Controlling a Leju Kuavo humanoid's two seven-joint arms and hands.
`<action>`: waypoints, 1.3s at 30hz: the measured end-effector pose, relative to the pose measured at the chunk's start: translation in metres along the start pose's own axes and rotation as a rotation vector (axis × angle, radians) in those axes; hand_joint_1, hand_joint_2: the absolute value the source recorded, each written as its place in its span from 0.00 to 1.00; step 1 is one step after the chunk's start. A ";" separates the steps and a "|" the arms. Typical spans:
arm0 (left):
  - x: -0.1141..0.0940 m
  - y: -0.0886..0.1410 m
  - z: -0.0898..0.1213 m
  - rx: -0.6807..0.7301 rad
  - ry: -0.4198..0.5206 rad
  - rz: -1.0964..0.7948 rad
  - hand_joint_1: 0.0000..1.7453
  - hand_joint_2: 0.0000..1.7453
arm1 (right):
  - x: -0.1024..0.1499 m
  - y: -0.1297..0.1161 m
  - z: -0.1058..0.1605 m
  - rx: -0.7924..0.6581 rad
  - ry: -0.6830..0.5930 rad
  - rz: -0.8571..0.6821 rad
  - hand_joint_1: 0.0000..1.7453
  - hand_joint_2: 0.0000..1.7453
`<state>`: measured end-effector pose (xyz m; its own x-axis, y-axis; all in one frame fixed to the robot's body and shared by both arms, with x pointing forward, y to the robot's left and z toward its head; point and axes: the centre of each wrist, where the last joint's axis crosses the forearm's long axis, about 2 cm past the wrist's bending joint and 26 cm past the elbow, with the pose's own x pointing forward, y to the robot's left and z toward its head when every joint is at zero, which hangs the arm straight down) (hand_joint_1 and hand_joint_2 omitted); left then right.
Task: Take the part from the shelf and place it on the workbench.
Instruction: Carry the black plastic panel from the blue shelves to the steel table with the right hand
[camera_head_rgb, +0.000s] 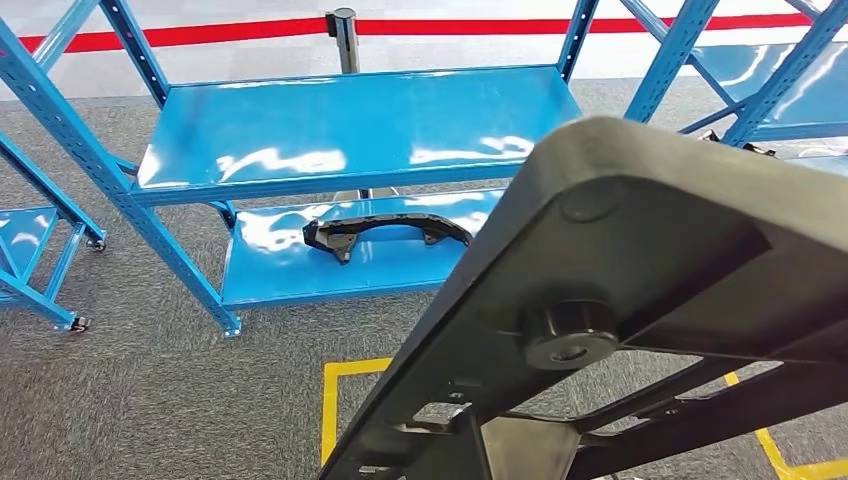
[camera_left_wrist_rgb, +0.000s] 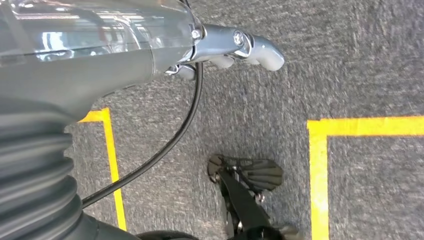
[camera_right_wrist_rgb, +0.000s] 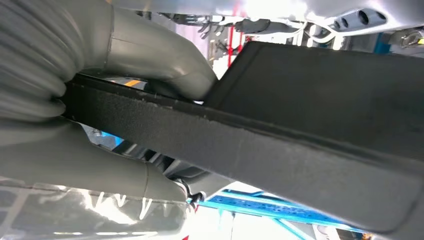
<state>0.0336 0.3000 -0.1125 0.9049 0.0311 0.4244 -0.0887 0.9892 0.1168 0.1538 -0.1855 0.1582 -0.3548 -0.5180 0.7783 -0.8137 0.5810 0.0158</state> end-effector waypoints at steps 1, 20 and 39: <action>0.000 0.000 0.000 0.000 0.001 0.000 0.00 1.00 | 0.000 0.000 0.000 -0.001 0.001 0.002 1.00 1.00; 0.001 -0.005 0.000 -0.010 0.000 0.003 0.00 1.00 | 0.002 -0.001 0.004 -0.030 0.047 0.046 1.00 1.00; 0.010 -0.031 0.001 -0.061 -0.001 0.011 0.00 1.00 | 0.008 -0.027 0.010 -0.054 0.125 0.106 1.00 1.00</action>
<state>0.0446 0.2691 -0.1108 0.9036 0.0419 0.4264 -0.0732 0.9957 0.0572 0.1682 -0.2113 0.1573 -0.3743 -0.3722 0.8494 -0.7478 0.6627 -0.0392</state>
